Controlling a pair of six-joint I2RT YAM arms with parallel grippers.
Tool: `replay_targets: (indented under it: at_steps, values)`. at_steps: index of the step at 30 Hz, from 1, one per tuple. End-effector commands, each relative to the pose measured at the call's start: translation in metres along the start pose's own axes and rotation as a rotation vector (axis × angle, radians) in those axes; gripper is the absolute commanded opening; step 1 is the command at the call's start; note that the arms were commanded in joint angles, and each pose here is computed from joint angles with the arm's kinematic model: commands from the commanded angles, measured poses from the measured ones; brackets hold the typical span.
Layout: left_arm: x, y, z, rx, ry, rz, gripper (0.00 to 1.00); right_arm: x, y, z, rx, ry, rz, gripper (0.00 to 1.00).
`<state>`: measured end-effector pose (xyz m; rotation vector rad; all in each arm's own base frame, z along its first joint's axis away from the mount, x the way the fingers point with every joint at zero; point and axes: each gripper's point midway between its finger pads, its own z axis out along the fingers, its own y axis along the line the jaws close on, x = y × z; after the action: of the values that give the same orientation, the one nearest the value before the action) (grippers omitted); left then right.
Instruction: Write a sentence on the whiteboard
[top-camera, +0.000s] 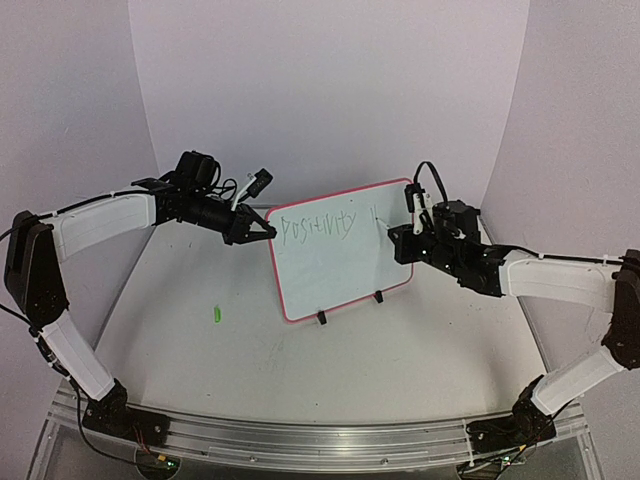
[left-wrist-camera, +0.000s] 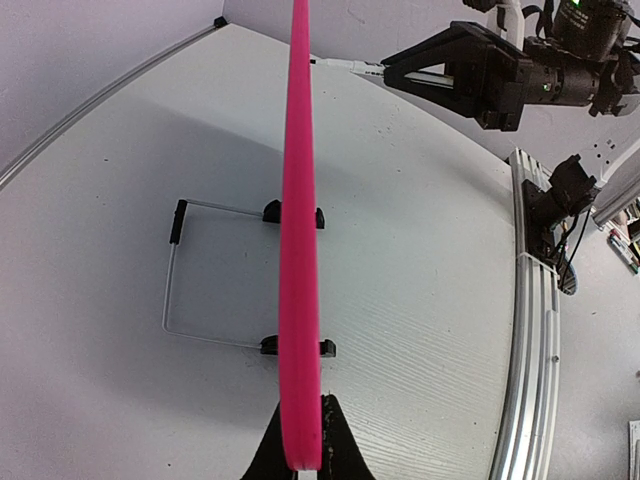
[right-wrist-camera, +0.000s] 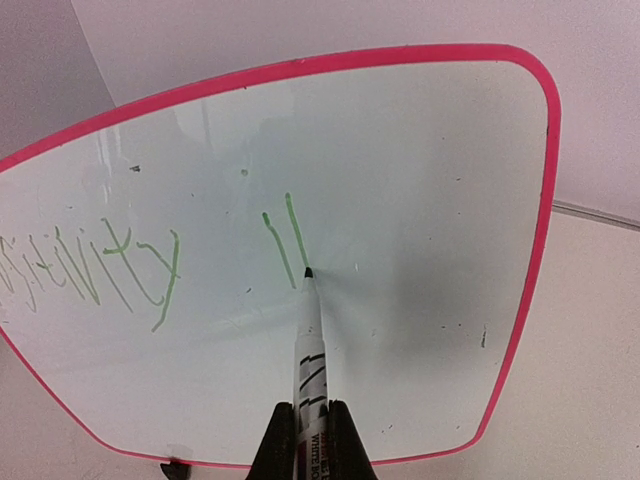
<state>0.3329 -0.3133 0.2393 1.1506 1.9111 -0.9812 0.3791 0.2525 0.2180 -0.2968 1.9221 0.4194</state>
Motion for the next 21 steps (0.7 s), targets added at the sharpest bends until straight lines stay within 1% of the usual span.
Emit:
replay_targets:
  at_steps: [1,11,21]
  values:
    - [0.013,-0.002,0.003,-0.022,0.066,0.000,0.00,-0.009,0.002,0.001,0.001,-0.023,0.005,0.00]
    - [0.014,-0.002,0.003,-0.023,0.067,0.002,0.00,-0.042,0.010,-0.011,-0.028,-0.103,-0.002,0.00]
    - [0.014,-0.002,0.004,-0.021,0.069,-0.001,0.00,-0.054,0.012,-0.014,-0.034,-0.131,-0.012,0.00]
